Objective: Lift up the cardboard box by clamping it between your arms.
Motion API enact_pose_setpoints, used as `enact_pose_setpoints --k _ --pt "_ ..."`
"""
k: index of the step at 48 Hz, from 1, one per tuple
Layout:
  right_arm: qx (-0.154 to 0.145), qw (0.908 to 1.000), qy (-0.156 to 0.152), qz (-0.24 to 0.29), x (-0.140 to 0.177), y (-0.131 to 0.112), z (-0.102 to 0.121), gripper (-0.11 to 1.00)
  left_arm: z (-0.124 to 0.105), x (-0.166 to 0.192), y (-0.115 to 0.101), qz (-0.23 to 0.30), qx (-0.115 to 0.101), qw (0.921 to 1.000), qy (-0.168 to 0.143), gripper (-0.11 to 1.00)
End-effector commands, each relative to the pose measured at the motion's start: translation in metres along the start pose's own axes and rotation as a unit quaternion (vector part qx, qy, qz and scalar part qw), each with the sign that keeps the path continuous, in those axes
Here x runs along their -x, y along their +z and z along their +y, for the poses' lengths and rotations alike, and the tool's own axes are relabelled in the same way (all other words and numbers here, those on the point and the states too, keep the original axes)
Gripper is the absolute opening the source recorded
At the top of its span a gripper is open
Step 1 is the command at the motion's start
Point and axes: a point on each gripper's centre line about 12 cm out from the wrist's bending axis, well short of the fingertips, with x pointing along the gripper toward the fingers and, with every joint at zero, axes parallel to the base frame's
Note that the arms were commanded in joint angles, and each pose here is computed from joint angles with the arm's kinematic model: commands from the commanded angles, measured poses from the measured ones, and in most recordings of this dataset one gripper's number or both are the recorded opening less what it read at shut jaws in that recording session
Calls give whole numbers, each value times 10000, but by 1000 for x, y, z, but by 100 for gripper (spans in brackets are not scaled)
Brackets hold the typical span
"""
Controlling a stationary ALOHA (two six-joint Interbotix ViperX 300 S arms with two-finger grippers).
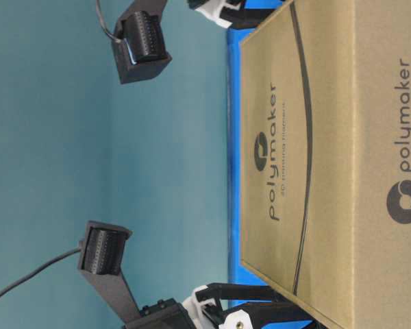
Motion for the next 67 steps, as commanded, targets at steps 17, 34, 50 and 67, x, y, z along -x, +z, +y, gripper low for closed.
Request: enact_pose_setpoints --k 17,34,50,67 --pt "-101 9998 21 -193 -3 3 3 100 2 -5 3 -245 230 9994 -3 85" --pt "-167 9998 27 -93 10 -25 3 100 3 9 -16 -214 174 9996 8 85" --pt "-244 9997 5 46 32 -59 2 100 3 36 -42 -306 144 9994 10 85" --pt "-339 9990 -60 -274 50 -68 -3 100 4 51 -54 -474 96 9988 24 85"
